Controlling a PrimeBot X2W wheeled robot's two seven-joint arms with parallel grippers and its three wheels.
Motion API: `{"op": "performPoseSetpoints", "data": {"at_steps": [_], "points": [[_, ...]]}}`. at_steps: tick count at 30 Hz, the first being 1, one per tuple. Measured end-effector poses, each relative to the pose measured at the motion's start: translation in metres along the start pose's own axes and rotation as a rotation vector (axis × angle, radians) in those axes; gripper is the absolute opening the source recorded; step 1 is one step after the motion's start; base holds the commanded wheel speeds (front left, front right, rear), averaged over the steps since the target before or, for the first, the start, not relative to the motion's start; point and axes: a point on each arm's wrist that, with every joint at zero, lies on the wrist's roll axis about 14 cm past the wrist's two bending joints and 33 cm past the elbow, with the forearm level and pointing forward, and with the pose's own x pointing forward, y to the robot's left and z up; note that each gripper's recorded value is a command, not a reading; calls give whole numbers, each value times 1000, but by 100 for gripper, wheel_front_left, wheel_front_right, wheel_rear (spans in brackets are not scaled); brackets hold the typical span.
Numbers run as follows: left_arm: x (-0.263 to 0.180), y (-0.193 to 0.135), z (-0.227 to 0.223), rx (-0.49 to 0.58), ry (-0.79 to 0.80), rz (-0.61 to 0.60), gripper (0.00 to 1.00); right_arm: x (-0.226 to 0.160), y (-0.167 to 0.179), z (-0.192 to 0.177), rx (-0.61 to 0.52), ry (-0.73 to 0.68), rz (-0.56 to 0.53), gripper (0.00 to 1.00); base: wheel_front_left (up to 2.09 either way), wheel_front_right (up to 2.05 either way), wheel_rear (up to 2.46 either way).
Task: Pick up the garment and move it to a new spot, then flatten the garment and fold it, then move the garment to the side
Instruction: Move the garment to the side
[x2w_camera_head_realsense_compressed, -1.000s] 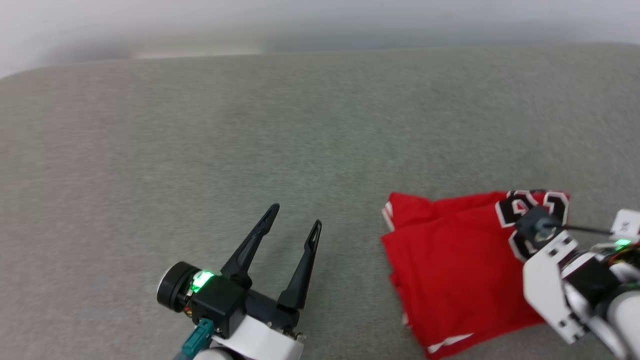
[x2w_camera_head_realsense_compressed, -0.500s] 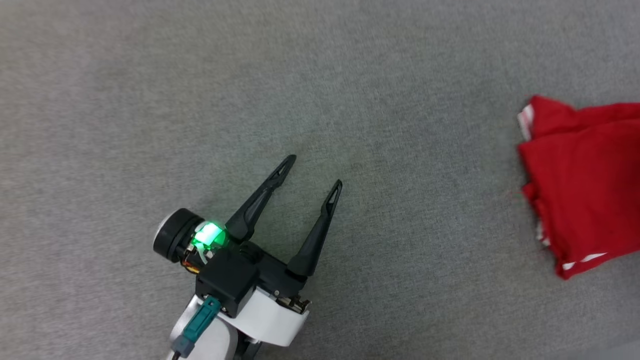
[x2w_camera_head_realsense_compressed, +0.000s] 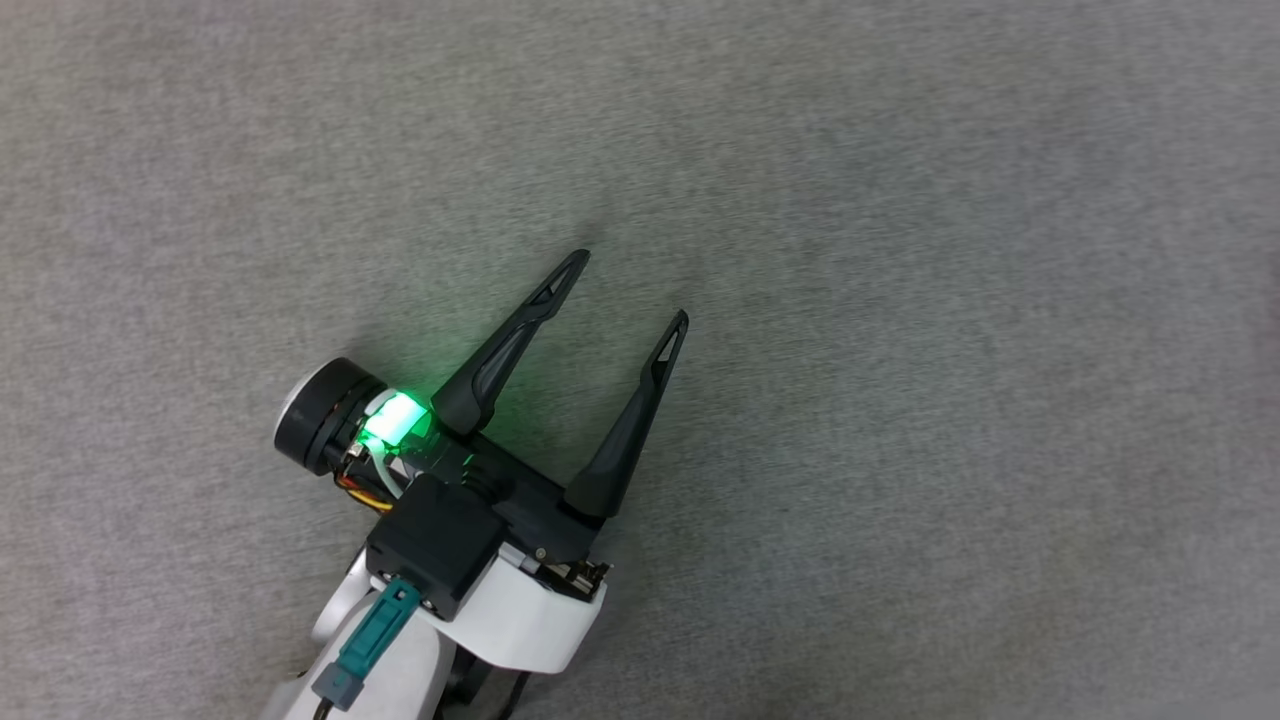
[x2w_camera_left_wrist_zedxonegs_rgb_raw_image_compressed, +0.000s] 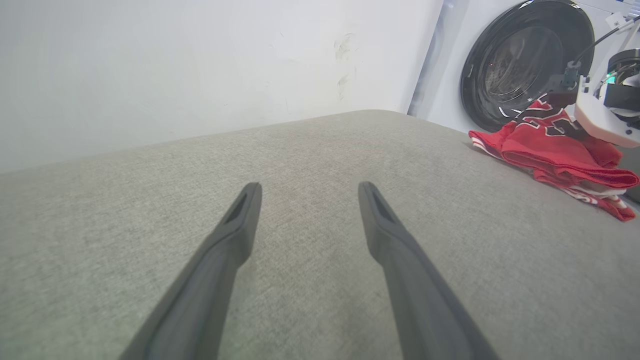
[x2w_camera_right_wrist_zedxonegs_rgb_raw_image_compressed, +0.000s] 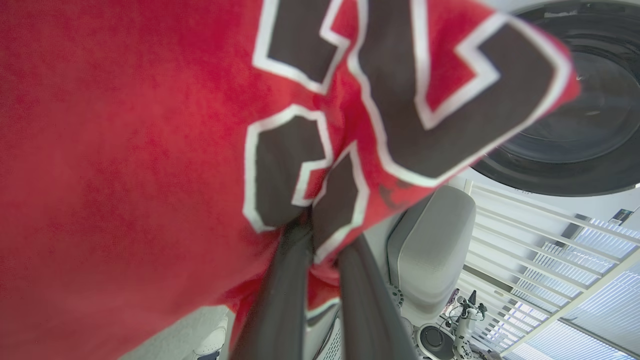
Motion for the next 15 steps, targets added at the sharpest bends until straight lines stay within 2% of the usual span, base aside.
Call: {"op": "performPoseSetpoints", "data": {"at_steps": [9,10,11,15], "points": [[-7,10,0,27,13,30,100,14,10,2,52,27,1,0,0,0,0],[-7,8,2,40,14,23,100,13,12,3,57,24,2,16,0,0,0],[-7,6,3,43,13,19,100,12,12,4,63,22,0,100,0,0,0],[-5,3,20,46,-21,34,100,0,2,20,78,-36,-22,100,0,0,0]]}}
